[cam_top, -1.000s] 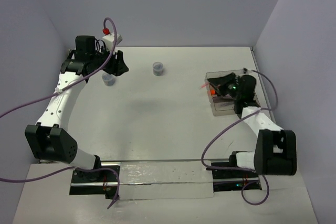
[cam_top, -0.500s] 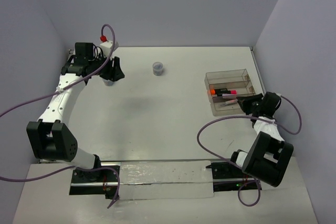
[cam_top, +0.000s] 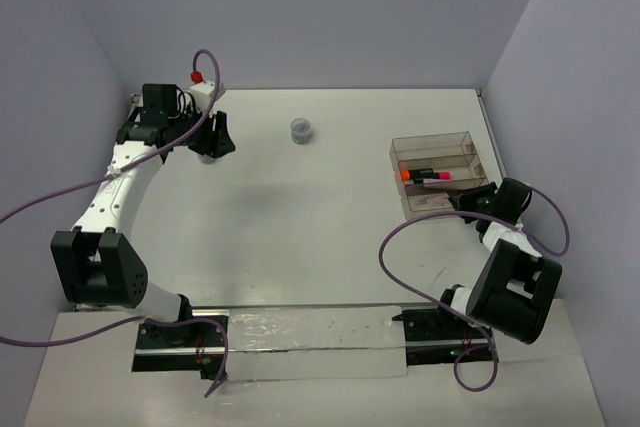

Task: Sort the stationery into containers
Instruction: Place the pen in the storage box, then pick up the stationery from the center of the board.

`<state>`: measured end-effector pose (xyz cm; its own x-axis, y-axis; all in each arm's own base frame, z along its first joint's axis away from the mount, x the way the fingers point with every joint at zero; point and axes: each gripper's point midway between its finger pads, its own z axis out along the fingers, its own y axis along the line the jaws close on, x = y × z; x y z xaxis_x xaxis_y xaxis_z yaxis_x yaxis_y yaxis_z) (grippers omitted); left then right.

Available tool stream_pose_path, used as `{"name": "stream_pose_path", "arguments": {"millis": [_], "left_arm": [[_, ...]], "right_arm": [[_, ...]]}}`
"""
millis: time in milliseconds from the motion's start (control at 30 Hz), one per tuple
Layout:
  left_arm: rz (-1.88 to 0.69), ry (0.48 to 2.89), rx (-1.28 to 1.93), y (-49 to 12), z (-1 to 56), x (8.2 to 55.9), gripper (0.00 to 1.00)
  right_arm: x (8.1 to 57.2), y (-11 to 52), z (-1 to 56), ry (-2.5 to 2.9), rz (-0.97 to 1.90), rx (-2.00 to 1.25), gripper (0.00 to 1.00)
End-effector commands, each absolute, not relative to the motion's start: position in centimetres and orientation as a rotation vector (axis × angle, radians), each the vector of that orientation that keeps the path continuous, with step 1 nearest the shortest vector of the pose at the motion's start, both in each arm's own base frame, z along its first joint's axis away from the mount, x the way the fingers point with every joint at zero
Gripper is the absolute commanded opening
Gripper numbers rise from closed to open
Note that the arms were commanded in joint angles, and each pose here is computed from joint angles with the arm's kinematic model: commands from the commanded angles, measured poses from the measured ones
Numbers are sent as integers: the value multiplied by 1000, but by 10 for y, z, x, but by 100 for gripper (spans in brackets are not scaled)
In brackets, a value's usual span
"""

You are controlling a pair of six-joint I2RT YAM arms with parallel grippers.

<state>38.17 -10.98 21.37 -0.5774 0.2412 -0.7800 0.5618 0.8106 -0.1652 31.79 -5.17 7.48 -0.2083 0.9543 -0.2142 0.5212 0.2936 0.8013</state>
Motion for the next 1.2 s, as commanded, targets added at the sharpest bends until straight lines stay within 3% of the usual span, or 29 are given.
{"name": "stream_pose_path", "arguments": {"millis": [0,133,333,467,867,1167], "left_arm": [[-498,2142,594,-108,228,387,59],[-499,2142,592,-108,228,389,59],[-492,2153,588,-107,226,391,59],[-497,2156,587,-107,226,391,59],[-499,2152,583,-106,231,393,59],[-486,2197,541,-99,222,403,60]], "right_arm": [[323,-56,85,1822,765,1279,0],[323,-55,79,1823,772,1301,3],[324,-53,75,1837,797,1307,35],[325,-53,74,1857,791,1306,46],[327,-47,95,1833,844,1256,48],[343,-20,212,1846,564,697,48]]}}
